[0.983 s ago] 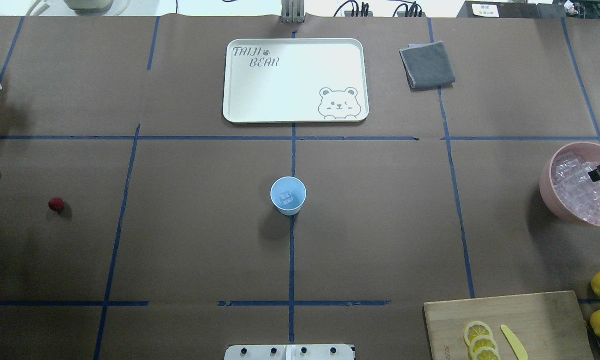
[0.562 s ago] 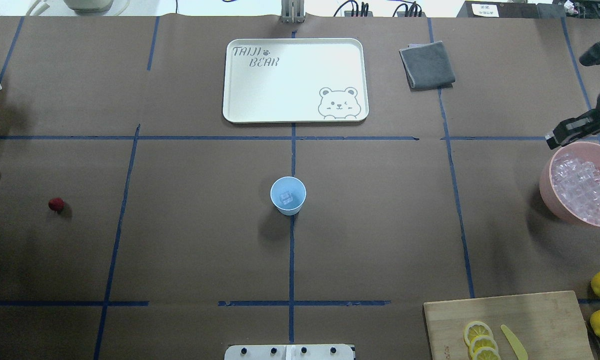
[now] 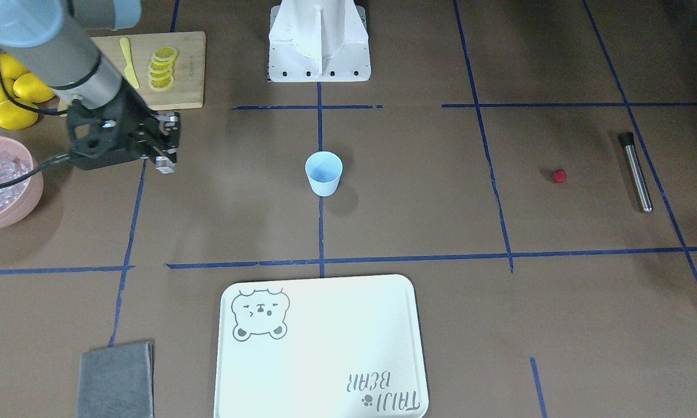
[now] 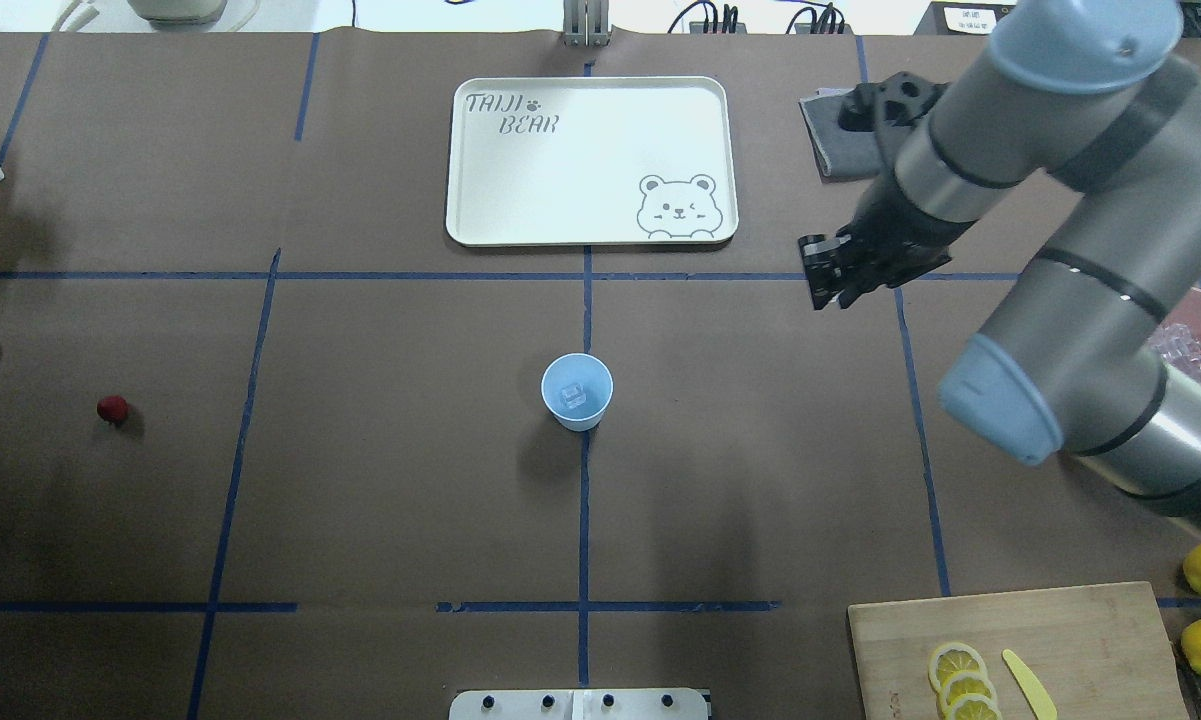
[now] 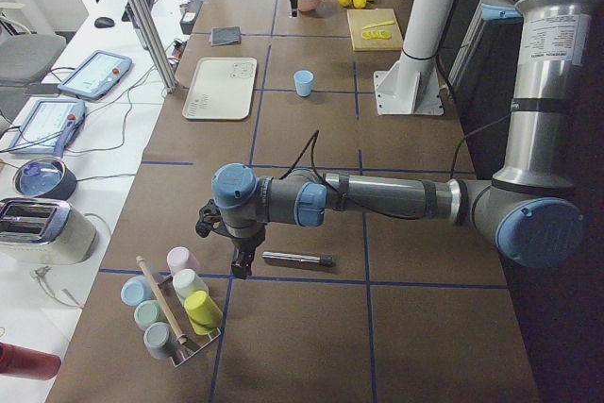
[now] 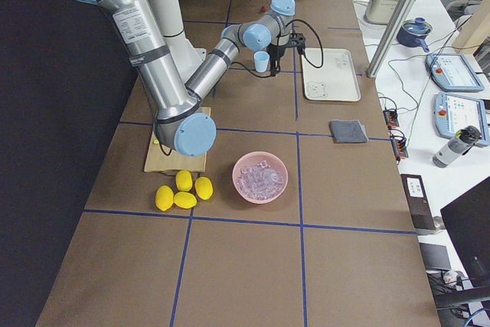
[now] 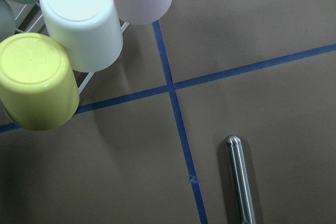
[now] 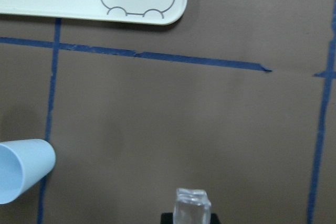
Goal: Mash ice and strawberries in cup
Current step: 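Position the right gripper over the cup and release the ice cube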
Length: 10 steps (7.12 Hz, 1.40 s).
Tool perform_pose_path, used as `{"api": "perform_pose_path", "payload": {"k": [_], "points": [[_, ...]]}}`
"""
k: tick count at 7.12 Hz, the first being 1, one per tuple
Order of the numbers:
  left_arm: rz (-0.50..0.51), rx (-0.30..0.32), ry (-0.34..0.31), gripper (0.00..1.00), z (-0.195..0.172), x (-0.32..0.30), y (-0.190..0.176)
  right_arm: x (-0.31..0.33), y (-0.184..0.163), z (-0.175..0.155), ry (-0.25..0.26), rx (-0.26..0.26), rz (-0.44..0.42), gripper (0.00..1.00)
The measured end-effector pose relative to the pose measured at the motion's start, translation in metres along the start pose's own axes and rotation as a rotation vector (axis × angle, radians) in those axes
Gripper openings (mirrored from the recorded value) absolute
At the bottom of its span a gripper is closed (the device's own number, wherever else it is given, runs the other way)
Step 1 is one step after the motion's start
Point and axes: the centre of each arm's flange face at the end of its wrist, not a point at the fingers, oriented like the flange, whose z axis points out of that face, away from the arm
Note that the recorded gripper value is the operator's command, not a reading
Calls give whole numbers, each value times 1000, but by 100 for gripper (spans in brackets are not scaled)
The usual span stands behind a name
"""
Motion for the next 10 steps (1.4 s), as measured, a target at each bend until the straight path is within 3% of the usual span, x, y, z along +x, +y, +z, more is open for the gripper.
{"api": "perform_pose_path", "payload": {"k": [4,8,10], "points": [[-1,0,0,100,0,0,0,-179,28,85,76,33,65,0],[-4,-5,1,100,2,-2,1,-224,37,113,109,28,57,2],[-5,-6,1,100,3,-3,1,-225,38,115,110,28,55,26]]}}
